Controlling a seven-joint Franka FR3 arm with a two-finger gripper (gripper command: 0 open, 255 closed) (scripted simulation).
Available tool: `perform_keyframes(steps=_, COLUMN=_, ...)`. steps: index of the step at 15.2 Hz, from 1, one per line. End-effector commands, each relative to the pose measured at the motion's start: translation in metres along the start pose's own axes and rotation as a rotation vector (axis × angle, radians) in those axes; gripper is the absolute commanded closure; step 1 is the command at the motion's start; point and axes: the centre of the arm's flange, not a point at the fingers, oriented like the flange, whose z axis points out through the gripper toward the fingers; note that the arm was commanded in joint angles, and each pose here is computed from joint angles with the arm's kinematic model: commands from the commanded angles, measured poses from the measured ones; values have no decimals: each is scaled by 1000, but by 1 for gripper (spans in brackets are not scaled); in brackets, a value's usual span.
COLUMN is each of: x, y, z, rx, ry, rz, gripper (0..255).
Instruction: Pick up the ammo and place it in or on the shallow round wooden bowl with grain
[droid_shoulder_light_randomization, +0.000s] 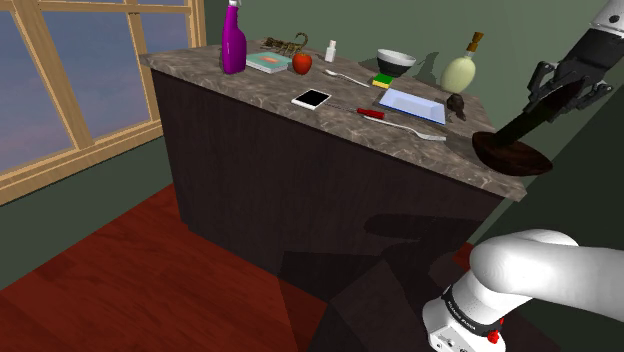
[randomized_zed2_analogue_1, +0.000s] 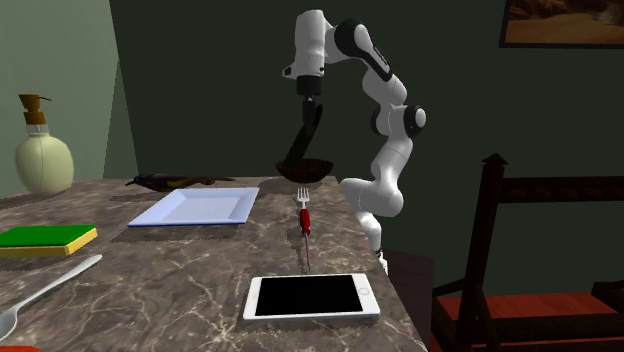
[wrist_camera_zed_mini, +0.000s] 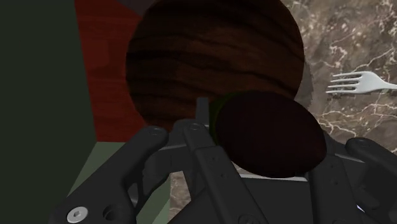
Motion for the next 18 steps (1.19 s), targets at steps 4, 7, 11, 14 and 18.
perform_keyframes(steps=4, x=-1, y=3, z=26, rx=0, ry=0, rz=0, gripper=255)
perform_keyframes(steps=7, x=-1, y=4, z=42, rx=0, ry=0, rz=0, gripper=255)
perform_keyframes(steps=11, x=-2, y=6, z=63, rx=0, ry=0, rz=0, gripper=255)
perform_keyframes(steps=14, x=-2, y=7, z=68, rx=0, ry=0, rz=0, gripper=255)
perform_keyframes(steps=18, x=-2, y=7, z=68, rx=0, ry=0, rz=0, gripper=255)
